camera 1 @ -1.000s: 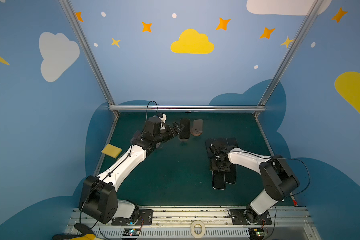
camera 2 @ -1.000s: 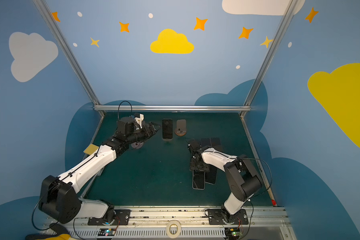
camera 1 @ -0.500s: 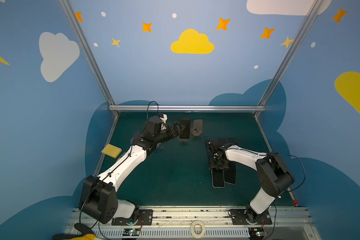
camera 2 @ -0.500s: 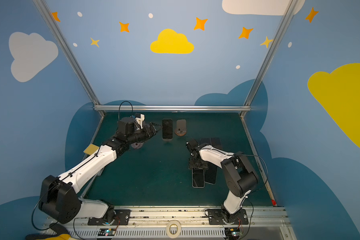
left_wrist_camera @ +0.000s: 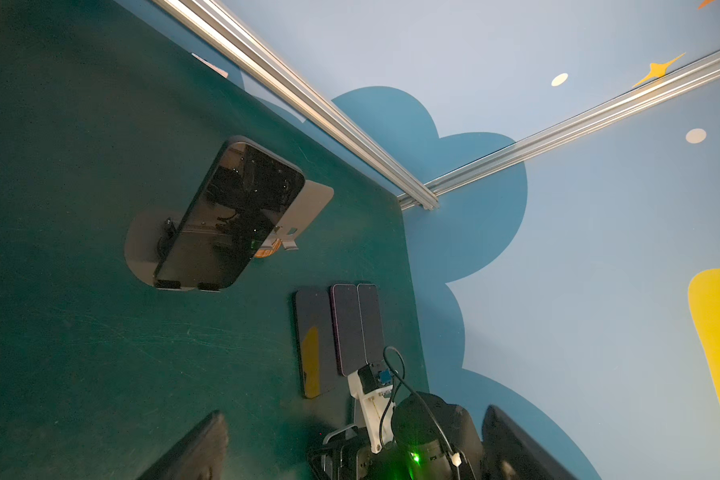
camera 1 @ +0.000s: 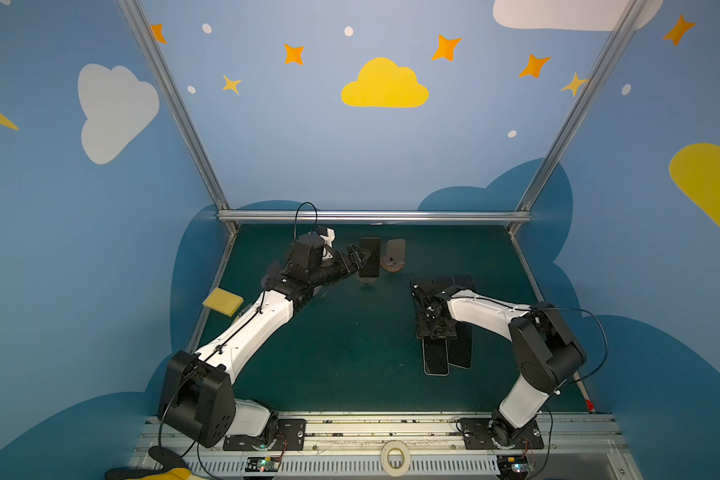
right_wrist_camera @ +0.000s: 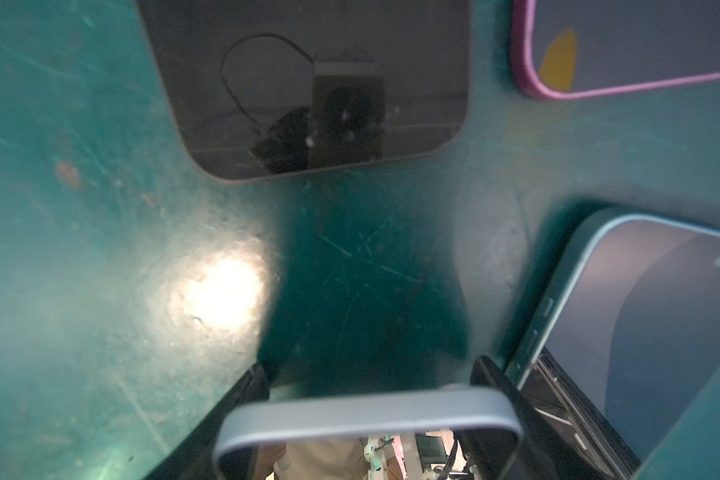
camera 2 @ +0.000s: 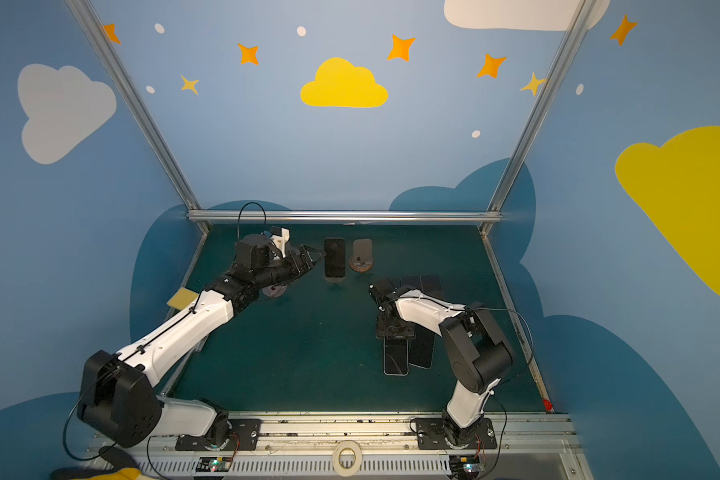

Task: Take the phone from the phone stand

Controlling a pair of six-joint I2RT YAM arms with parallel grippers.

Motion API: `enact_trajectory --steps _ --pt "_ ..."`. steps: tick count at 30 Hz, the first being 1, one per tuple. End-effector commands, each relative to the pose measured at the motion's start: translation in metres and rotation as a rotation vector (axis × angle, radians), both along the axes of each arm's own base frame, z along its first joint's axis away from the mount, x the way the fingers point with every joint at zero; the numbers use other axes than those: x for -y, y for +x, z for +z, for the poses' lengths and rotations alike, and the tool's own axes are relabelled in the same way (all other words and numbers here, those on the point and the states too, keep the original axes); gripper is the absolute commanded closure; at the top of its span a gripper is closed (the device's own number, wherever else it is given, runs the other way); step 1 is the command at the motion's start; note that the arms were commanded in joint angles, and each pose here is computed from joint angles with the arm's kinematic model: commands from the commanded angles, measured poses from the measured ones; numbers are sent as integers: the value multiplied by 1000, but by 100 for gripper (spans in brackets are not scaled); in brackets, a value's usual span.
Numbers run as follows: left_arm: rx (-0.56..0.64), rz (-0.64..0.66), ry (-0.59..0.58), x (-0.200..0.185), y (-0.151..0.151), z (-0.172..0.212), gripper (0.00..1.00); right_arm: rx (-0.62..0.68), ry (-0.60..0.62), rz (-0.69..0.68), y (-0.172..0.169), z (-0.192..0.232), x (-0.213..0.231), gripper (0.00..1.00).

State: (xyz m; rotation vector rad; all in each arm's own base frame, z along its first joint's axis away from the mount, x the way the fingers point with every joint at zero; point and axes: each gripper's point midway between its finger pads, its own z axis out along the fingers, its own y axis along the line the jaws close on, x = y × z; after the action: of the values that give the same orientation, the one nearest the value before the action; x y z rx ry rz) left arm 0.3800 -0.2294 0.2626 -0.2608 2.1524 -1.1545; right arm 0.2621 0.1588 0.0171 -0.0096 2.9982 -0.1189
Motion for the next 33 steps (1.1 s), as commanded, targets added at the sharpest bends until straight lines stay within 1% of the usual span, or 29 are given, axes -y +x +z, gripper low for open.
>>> enact_trajectory --steps 1,12,15,33 --pt "35 -9 -2 3 1 13 6 27 -27 -34 9 -26 -4 28" --pt "34 -12 4 4 0 12 6 29 -32 -44 7 -27 -6 27" --pt "35 -11 9 4 0 11 5 59 5 -41 8 -24 -10 26" --pt "32 -18 7 7 -2 11 5 33 4 -51 4 -29 -16 23"
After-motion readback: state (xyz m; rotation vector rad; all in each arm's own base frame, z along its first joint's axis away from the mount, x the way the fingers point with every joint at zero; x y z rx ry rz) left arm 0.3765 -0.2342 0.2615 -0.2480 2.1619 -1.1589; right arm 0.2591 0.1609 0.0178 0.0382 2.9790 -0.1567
